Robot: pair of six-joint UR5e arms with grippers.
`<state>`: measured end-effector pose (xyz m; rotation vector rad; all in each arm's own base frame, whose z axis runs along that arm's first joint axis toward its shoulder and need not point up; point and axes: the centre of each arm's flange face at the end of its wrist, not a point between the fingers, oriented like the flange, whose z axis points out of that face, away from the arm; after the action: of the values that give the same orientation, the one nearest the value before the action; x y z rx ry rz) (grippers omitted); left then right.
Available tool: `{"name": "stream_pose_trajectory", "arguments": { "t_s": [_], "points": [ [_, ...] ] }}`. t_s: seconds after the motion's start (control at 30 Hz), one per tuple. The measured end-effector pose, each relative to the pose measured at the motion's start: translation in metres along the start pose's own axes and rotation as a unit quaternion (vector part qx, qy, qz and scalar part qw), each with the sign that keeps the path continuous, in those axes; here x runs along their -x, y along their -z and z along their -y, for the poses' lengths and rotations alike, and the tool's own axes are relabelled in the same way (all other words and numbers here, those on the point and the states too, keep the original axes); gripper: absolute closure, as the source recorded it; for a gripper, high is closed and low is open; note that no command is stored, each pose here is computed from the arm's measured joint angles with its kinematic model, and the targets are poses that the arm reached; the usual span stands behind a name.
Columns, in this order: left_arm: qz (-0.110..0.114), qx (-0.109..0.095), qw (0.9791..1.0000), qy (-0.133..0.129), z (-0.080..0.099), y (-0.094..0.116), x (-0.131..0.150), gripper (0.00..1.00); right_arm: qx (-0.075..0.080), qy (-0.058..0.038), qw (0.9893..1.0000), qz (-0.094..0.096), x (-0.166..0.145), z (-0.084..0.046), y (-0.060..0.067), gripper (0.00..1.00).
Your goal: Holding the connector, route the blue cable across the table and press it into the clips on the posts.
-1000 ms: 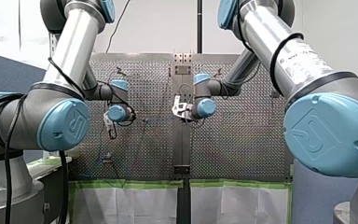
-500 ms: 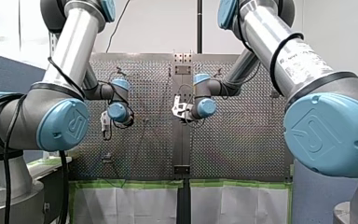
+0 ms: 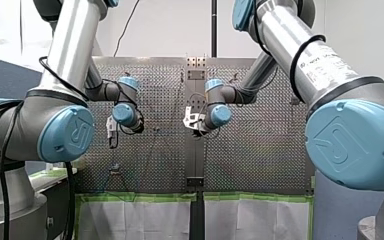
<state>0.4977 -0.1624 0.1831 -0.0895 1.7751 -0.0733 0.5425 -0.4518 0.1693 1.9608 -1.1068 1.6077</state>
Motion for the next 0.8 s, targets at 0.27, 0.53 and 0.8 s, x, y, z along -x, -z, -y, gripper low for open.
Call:
{"name": "stream_pose_trajectory", "arguments": {
  "t_s": [0.27, 0.53, 0.8],
  "points": [
    [-0.026, -0.008, 0.9996, -0.005, 0.004, 0.028, -0.031, 0.0, 0.008, 0.0024, 0.9999, 0.006, 0.006, -0.004, 0.002, 1.0],
    [-0.022, -0.018, 0.9996, -0.002, 0.01, 0.04, -0.046, 0.0, 0.01, 0.005, 0.9999, 0.008, 0.007, -0.006, 0.003, 1.0],
    [-0.007, -0.044, 0.999, 0.006, 0.022, 0.044, -0.048, 0.0, 0.009, 0.0068, 0.9999, 0.007, 0.007, -0.004, 0.003, 1.0]
  ]
}}
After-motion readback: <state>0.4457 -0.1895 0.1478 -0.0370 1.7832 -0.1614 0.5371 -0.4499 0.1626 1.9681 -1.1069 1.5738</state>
